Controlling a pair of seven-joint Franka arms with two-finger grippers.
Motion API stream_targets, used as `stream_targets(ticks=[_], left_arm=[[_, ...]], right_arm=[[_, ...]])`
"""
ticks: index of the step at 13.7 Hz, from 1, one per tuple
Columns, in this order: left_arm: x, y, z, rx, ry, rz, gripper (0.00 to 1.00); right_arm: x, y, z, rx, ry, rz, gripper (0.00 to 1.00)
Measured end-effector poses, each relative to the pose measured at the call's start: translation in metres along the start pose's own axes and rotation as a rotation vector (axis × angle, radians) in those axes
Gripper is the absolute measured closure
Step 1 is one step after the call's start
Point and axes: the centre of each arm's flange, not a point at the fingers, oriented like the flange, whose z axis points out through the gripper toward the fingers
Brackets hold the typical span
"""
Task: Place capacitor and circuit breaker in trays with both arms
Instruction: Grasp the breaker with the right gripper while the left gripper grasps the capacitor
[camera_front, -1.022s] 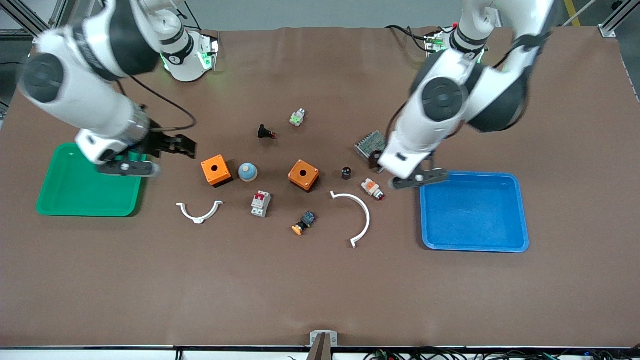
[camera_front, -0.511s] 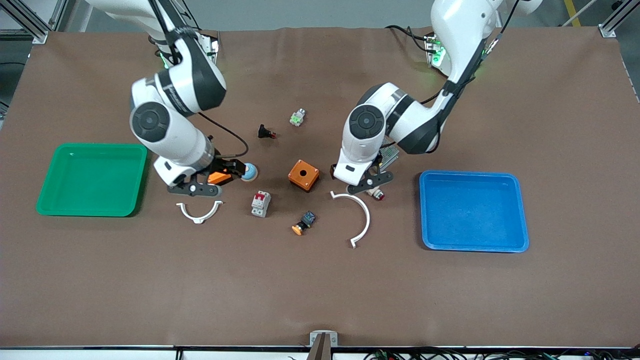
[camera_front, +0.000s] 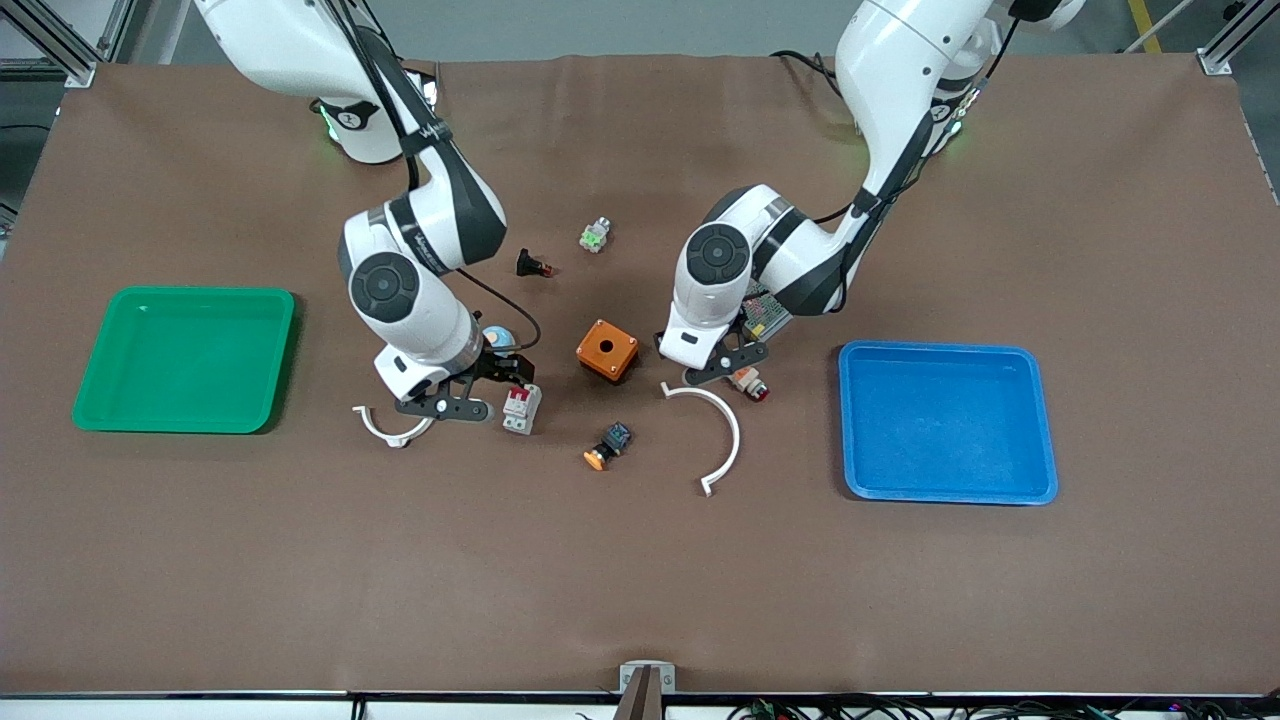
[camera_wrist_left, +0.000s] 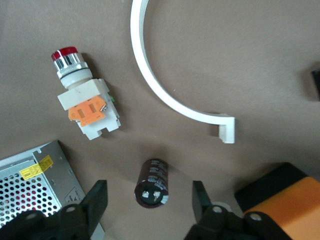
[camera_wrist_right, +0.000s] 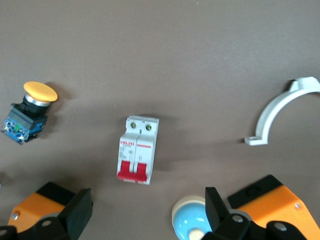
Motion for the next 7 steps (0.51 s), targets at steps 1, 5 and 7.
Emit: stream_targets(ticks=[1, 5, 7], left_arm=[[-0.001, -0.001, 0.006, 0.007, -0.005, 0.001, 0.25], [-0.009, 0.002, 0.02, 0.004, -0.008, -0.002, 0.33], [-0.012, 0.004, 0.023, 0.003, -0.008, 0.001, 0.37]], right_arm=[[0.005, -0.002, 0.007, -0.002, -0.001, 0.005, 0.0], [0.019, -0.013, 0.037, -0.015, -0.012, 0.041, 0.0], [0.02, -0.019, 0.051, -0.017, -0.011, 0.041, 0.0]])
